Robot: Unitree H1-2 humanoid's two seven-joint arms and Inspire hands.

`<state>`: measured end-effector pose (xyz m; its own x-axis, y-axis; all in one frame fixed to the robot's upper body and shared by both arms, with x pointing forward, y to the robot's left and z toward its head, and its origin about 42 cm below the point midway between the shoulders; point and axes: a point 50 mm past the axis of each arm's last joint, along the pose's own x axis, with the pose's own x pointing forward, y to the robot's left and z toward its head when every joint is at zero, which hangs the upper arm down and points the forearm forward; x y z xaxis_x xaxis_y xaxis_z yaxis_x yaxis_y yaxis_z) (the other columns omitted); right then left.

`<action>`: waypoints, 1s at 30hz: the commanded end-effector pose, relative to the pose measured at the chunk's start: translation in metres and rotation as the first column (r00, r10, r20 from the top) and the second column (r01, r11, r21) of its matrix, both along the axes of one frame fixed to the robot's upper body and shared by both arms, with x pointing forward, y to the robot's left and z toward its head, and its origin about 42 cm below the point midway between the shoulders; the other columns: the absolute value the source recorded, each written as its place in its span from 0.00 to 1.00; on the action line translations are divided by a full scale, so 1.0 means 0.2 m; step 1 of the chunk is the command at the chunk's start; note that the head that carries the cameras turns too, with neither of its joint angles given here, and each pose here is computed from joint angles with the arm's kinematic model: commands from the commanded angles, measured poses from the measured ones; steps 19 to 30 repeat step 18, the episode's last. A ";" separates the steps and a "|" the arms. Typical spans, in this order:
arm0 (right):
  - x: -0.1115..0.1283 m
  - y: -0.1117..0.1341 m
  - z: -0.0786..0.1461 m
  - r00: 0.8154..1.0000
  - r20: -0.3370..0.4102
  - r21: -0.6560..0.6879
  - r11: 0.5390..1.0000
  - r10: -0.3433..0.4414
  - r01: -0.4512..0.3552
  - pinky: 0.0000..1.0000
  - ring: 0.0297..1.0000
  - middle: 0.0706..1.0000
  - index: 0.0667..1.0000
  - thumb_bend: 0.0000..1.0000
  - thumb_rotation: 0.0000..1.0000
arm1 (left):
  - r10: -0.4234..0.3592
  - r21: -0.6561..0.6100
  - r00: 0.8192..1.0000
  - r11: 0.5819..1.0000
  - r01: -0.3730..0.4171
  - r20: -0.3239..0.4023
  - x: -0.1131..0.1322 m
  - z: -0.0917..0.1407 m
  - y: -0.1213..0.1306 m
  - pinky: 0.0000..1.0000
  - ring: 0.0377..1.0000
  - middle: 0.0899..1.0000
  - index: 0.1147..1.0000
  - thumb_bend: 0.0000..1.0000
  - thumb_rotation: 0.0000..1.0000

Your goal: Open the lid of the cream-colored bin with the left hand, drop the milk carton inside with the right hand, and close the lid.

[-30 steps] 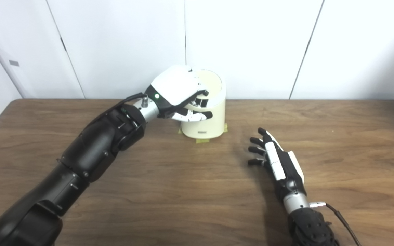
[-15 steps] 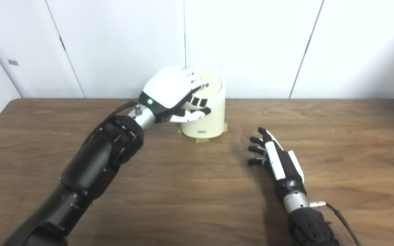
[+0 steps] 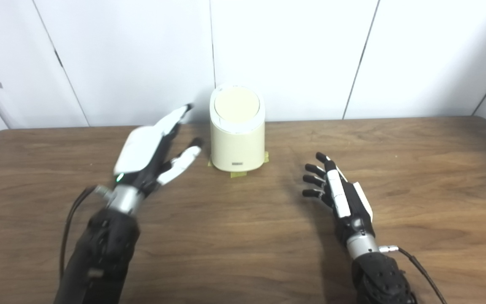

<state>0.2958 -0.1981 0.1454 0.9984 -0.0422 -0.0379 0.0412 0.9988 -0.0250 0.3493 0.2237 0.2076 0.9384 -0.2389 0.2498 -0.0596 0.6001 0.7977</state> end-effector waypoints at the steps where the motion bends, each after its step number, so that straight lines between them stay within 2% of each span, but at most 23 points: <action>1: 0.02 0.01 0.10 0.993 0.122 0.024 1.000 0.004 -0.007 0.65 0.79 0.81 0.90 0.48 0.99 | -0.007 -0.078 0.996 0.997 0.014 0.085 -0.02 0.09 -0.02 0.82 0.93 0.96 0.96 0.35 1.00; 6: 0.02 -0.02 0.12 0.989 0.149 0.061 0.998 -0.007 -0.002 0.66 0.80 0.81 0.90 0.49 0.96 | 0.018 -0.250 1.000 0.968 -0.018 -0.004 -0.14 -0.04 0.03 0.84 0.93 0.95 0.94 0.30 1.00; 12: 0.03 -0.05 0.13 0.986 0.167 0.088 0.996 -0.018 0.003 0.67 0.80 0.81 0.89 0.55 0.93 | 0.036 -0.459 0.996 0.886 -0.069 -0.081 -0.22 -0.14 0.05 0.91 0.93 0.94 0.96 0.45 1.00; 16: 0.03 -0.06 0.16 0.986 0.165 0.063 0.998 -0.014 0.004 0.67 0.80 0.82 0.89 0.57 0.95 | 0.015 -0.571 0.993 0.817 -0.080 -0.118 -0.24 -0.17 0.04 0.94 0.94 0.93 0.97 0.48 1.00; 18: 0.03 -0.07 0.18 0.985 0.171 0.049 0.999 -0.009 0.000 0.68 0.81 0.83 0.90 0.56 0.96 | -0.004 -0.654 0.992 0.752 -0.082 -0.129 -0.24 -0.17 0.04 0.93 0.93 0.92 0.97 0.45 1.00; 30: 0.03 -0.07 0.18 0.985 0.171 0.049 0.999 -0.009 0.000 0.68 0.81 0.83 0.90 0.56 0.96 | -0.004 -0.654 0.992 0.752 -0.082 -0.129 -0.24 -0.17 0.04 0.93 0.93 0.92 0.97 0.45 1.00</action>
